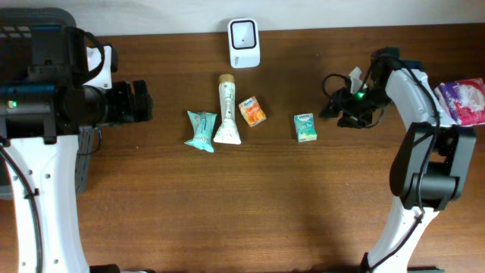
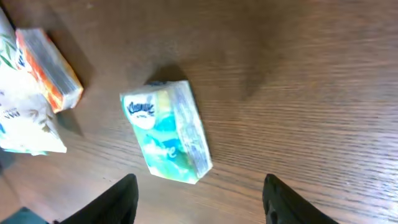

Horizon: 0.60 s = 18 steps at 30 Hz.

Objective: Scan the item barcode
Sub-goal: 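Grasp the green-white Kleenex pack with the right gripper and lift it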

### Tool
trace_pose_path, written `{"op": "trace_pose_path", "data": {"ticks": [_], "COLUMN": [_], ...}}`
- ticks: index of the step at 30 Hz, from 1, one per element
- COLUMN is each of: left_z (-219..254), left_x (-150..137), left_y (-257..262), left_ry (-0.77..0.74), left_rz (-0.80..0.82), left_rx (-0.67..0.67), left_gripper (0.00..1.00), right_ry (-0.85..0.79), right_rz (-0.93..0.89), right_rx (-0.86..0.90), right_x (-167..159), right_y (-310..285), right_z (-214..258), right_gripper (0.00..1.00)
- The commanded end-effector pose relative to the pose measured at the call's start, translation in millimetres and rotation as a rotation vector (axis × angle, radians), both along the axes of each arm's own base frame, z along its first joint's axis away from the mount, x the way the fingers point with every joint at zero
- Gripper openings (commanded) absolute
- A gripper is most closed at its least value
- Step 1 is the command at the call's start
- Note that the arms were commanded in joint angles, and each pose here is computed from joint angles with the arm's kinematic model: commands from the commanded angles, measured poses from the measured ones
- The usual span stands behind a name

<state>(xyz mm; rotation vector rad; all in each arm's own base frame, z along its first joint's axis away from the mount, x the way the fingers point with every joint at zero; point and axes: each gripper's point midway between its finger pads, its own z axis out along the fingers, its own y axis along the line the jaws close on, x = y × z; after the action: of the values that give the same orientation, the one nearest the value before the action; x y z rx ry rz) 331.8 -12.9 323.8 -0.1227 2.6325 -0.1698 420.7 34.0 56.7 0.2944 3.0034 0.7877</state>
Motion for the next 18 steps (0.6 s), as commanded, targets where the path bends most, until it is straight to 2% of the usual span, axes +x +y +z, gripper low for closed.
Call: {"op": "trace_pose_path", "data": {"ticks": [1,6,8,10,14,15,16,18], "left_z": [1.8,1.8,1.7,1.7,1.7,1.7,1.8,1.7], "left_x": [-0.3,-0.3,-0.4,-0.4,-0.4,-0.4,-0.3,-0.4], "left_y": [-2.4,-2.4,-2.4,-2.4,-2.4,-2.4,-2.4,-2.4], "left_ry": [-0.008,-0.008,-0.008,-0.008,-0.008,-0.008,-0.008,-0.008], "left_rz": [-0.018,-0.018,-0.018,-0.018,-0.018,-0.018,-0.018,-0.018], "left_rx": [-0.003,-0.003,-0.003,-0.003,-0.003,-0.003,-0.003,-0.003], "left_gripper": [0.99,0.99,0.99,0.99,0.99,0.99,0.99,0.99], "right_ry": [-0.025,-0.019,-0.019,-0.032,-0.057,-0.055,-0.055,-0.068], "right_rz": [0.087,0.117,0.117,0.118,0.120,0.119,0.119,0.123], "right_rx": [-0.089,-0.107,-0.104,-0.038,0.012,0.012,0.012,0.120], "right_x": [-2.6,-16.4,-21.1,-19.5,-14.8,-15.1,-15.1,-14.6], "right_y": [15.7,26.6,27.2,37.7,45.3,45.3,45.4,61.0], "right_z": [-5.9,-43.3,-54.6,-49.8,-45.3,-45.3,-45.3,-34.8], "right_gripper": [0.58,0.53,0.33,0.27,0.27,0.18,0.04,0.04]}}
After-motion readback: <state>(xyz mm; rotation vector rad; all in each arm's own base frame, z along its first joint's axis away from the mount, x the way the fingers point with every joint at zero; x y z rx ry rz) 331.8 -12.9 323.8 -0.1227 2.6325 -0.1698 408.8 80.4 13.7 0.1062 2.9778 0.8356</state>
